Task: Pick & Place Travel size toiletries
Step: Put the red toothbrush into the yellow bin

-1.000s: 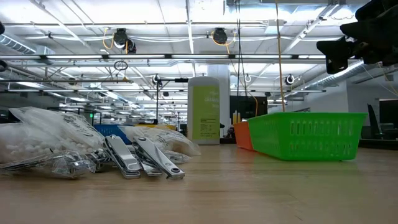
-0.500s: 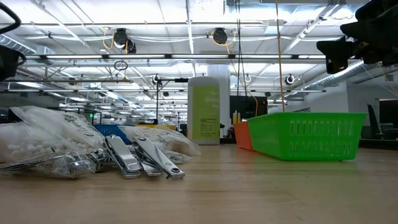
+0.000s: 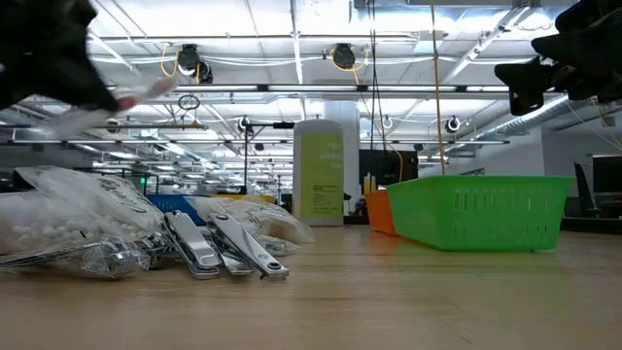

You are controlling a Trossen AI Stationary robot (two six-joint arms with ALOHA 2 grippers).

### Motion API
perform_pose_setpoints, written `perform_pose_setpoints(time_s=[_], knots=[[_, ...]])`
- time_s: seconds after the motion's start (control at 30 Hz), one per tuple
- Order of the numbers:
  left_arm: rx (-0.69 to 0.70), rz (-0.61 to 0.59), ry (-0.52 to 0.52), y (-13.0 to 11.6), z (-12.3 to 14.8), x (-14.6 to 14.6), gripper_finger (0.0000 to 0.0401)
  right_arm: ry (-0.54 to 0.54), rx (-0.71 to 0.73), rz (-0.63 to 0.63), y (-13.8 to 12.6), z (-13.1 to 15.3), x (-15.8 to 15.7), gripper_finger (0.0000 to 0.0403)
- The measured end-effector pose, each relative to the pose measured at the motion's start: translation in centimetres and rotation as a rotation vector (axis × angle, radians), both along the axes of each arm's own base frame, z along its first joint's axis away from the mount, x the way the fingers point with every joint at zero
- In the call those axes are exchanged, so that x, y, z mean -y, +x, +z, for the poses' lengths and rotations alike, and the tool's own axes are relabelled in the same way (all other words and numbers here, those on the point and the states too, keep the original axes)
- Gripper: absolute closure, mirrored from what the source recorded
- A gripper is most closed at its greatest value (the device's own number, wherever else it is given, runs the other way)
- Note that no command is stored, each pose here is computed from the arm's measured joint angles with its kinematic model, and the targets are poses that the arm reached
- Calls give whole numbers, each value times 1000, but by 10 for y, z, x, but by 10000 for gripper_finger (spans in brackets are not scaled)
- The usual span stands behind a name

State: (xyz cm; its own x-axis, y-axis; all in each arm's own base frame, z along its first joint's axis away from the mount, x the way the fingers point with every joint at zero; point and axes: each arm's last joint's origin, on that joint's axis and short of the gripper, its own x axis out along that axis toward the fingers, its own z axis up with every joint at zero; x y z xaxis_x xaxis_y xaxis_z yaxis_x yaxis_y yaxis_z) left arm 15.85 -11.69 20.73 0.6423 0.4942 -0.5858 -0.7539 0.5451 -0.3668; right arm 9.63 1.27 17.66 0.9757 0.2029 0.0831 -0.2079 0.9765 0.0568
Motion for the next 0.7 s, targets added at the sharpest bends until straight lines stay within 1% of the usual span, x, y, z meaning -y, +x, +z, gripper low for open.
perform_pose_setpoints(time_s=[0.1,0.17,0.23,0.3,0.37,0.43,0.5,0.57,0.63,0.7], knots=[[15,33,122,7,10,-19,396,0,0,0,0,0,0,161],[3,72,176,10,17,-35,395,0,0,0,0,0,0,161],[-17,102,204,15,24,-51,394,0,0,0,0,0,0,161],[-36,99,198,22,32,-68,396,0,0,0,0,0,0,161],[-29,50,167,33,41,-83,396,0,0,0,0,0,0,161],[5,-50,158,45,50,-96,394,0,0,0,0,0,0,161],[70,-160,173,57,60,-108,395,0,0,0,0,0,0,161],[133,-243,215,64,69,-119,397,0,0,0,0,0,0,161],[181,-274,261,69,76,-132,396,0,0,0,0,0,0,161],[165,-258,295,70,76,-147,394,0,0,0,0,0,0,161]])
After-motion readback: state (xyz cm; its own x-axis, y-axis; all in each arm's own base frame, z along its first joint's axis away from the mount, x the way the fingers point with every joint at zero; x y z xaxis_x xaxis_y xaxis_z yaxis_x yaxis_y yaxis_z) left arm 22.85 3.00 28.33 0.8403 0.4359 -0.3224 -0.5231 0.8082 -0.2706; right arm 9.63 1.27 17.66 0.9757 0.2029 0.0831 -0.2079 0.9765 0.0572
